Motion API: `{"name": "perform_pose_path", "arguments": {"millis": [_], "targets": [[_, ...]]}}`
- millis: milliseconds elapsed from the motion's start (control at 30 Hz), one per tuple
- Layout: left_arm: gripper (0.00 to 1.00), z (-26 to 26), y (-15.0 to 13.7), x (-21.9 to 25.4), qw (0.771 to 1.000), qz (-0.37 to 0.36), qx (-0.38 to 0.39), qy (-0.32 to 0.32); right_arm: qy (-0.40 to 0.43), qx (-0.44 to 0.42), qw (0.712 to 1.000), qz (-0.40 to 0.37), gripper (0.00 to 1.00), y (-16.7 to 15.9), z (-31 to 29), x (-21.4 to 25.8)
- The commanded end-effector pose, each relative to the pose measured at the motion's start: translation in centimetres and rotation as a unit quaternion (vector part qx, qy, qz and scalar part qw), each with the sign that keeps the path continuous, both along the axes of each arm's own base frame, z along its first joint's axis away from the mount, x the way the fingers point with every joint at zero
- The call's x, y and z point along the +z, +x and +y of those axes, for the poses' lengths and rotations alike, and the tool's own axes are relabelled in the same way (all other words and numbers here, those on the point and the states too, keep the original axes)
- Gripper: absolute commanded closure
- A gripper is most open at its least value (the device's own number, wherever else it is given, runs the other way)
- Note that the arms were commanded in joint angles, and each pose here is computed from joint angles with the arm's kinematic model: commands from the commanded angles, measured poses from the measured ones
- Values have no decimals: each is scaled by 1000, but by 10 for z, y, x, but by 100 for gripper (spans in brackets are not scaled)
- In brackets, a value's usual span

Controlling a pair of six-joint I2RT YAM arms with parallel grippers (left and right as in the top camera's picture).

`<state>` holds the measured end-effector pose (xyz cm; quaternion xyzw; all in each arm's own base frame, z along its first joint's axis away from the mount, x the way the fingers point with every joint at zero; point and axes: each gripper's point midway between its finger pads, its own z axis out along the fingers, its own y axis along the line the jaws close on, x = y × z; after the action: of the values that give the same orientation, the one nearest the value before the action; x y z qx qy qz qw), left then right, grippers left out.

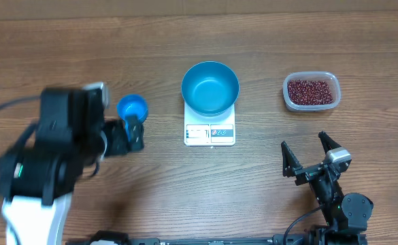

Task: Scoop item into bowl and weigh 150g on scale
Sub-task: 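Move the left gripper forward and down onto the blue scoop handle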

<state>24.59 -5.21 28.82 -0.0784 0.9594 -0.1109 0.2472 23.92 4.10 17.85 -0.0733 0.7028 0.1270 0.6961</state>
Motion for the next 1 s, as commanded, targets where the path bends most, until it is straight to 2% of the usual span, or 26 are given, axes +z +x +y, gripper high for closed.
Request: {"name": "perform_pose_path", "arguments": {"millis": [0,167,233,267,300,333,567,767,967], "targets": [[0,3,24,-13,999,20,-25,33,-1,2,1000,-2,0,0,1,-2],[2,24,54,-51,991,77,-1,107,-1,2,1000,-2,0,0,1,-2],[14,27,62,-70,986,106,-10,127,-1,2,1000,-2,0,0,1,-2],[13,27,65,-78,984,119,-14,131,-1,2,1000,-2,0,0,1,-2],[1,26,69,-87,982,133,-16,132,-1,2,1000,-2,0,0,1,-2],[0,26,71,-93,981,143,-18,132,-1,2,1000,-2,0,0,1,-2],[0,25,78,-147,960,232,-50,147,-1,2,1000,-2,0,0,1,-2],[0,24,89,-151,962,215,-73,153,-1,2,1000,-2,0,0,1,-2],[3,34,79,-175,959,238,-58,145,-1,2,1000,-2,0,0,1,-2]]}}
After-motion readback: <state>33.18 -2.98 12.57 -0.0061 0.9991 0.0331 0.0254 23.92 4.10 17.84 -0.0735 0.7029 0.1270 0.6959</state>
